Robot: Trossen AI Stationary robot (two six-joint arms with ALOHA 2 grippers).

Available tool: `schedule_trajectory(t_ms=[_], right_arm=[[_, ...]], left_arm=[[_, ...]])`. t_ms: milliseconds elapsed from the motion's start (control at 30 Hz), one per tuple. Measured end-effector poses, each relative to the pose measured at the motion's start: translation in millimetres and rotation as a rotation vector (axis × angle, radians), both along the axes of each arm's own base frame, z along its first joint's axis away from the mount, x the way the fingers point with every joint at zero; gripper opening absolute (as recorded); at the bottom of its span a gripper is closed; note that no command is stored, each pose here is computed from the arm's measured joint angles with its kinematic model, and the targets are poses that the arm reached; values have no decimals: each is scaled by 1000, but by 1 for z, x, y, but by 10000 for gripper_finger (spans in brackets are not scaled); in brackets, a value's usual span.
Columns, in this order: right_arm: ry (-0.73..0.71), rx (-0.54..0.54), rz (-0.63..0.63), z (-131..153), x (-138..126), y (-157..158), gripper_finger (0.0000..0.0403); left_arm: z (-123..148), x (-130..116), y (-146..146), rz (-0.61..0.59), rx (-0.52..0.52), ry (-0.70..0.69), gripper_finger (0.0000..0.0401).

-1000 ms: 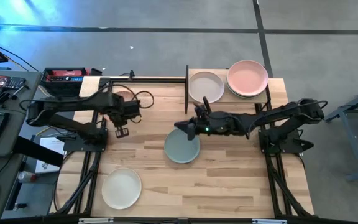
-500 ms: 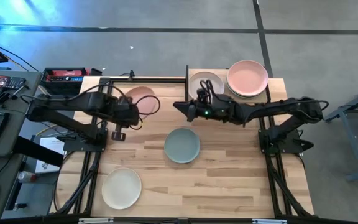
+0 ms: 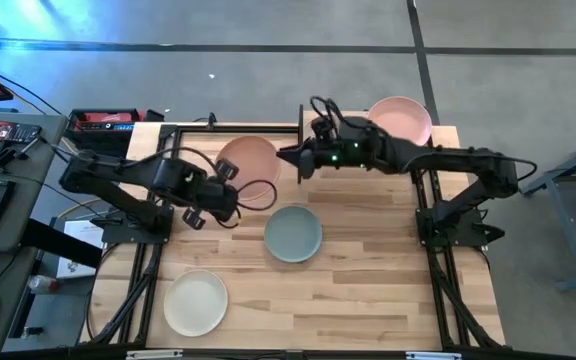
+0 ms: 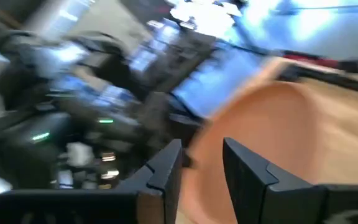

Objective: Place and stack plates onto a shelf
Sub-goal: Stack the brown on top of the light brown plate on the shelf

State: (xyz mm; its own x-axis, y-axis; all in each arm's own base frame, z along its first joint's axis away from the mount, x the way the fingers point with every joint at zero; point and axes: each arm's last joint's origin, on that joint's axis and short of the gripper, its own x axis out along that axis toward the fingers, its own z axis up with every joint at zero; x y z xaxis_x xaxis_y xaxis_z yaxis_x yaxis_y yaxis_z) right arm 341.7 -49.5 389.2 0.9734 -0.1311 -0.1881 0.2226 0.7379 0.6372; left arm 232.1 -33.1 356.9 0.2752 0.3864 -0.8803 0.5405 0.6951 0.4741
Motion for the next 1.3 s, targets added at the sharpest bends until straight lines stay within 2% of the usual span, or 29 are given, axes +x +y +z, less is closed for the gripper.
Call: schedule_trajectory(t_ms=[133,233,533,800,1300], right_arm=[[167,-44,-127,20,-13,-2,96],[244,-24,-169,24,-20,-2,97],[388,123,-243,-5,-24,-2,97],[445,202,-267,-26,-24,-1,97],[483,207,-259,-37,-15,0,96]], left_arm=[[-9,9,-4,-5,55,60,1],[-16,16,-8,0,80,68,1],[-34,36,-20,-30,147,100,1],[-42,49,-24,-27,180,64,1],[-46,59,-25,-19,229,6,1]])
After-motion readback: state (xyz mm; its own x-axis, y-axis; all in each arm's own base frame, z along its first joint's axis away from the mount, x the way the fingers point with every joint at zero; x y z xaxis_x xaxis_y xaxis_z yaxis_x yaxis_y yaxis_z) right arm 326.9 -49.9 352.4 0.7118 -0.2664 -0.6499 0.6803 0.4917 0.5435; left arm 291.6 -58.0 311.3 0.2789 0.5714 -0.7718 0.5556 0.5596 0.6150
